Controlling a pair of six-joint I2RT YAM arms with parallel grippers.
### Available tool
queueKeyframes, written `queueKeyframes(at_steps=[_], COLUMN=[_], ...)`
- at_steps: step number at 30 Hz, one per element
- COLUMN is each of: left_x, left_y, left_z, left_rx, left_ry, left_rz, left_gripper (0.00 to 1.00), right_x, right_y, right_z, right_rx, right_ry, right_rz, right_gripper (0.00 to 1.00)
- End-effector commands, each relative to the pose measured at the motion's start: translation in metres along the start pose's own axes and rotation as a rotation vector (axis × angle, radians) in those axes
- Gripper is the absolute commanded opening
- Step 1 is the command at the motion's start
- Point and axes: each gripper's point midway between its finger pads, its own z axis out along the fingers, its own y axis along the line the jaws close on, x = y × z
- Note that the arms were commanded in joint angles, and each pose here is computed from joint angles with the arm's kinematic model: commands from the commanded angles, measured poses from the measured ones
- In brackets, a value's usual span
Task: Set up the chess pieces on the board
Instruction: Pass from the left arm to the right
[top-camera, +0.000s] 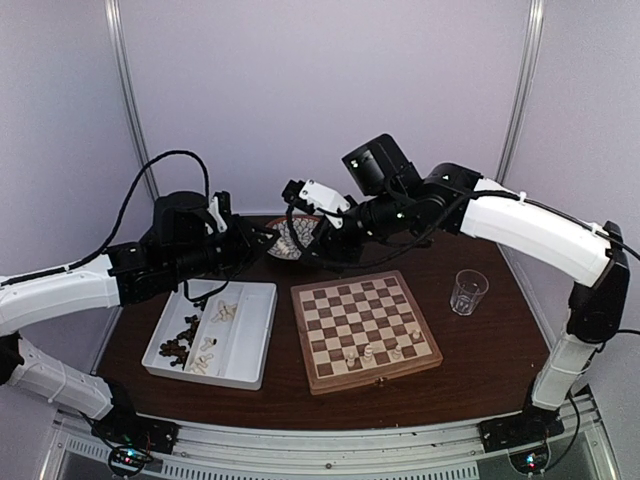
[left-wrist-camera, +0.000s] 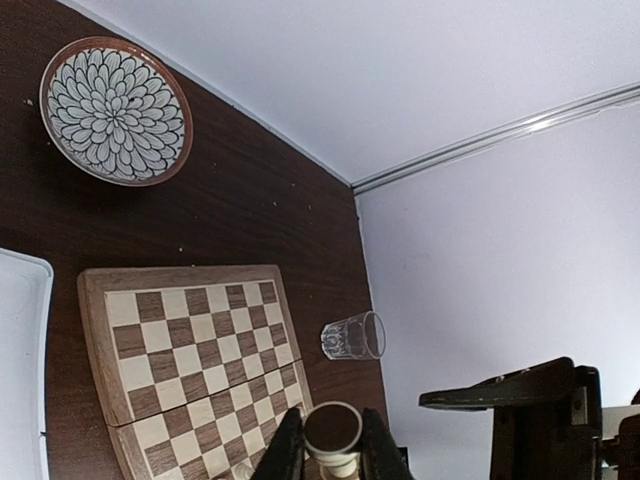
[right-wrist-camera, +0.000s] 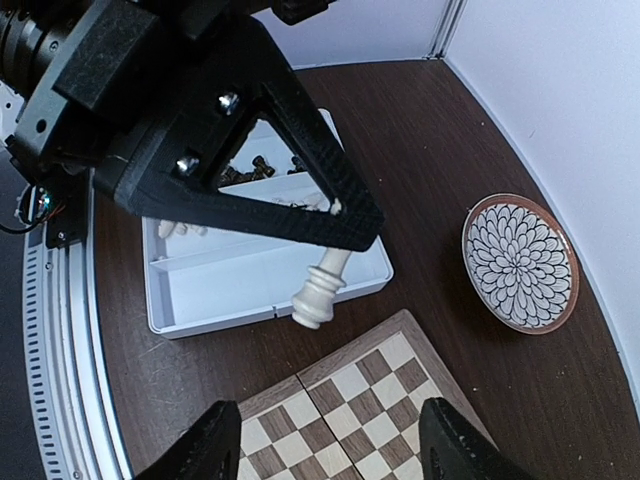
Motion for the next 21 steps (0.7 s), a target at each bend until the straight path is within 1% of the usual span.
queueKeyframes(at_steps=[1, 7, 15, 17, 19, 21], left_x=[-0.012, -0.010, -0.006, -0.007, -0.007, -0.008], left_y=[-0.020, -0.025, -0.025, -0.026, -0.026, -0.026], left_z=[-0.003, -0.001, 0.000, -0.002, -0.004, -0.005], left_rx=[0.090, 0.120, 0.147, 0.151, 0.151, 0.153], left_ry=[-0.053, -0.039, -0.024, -0.026, -0.030, -0.035], left_rz=[-0.082, -0.116, -0.166, -0.166, -0.169, -0.170], left_gripper=[0.00, 0.00, 0.00, 0.00, 0.00, 0.00], right_x=[-0.023, -0.033, -0.041, -0.041, -0.041, -0.040], right_y=[0.009, 0.016, 0.006, 0.004, 0.003, 0.001], right_z=[0.004, 0.016, 0.026, 0.026, 0.026, 0.027], right_rx=[-0.036, -0.070, -0.028, -0.020, -0.009, 0.000], right_ry=[-0.063, -0.077, -0.084, -0.082, -0.083, -0.078], right_rz=[0.033, 0.068, 0.104, 0.110, 0.111, 0.112], right_gripper=[0.63, 0.59, 0.48, 0.43, 0.34, 0.29])
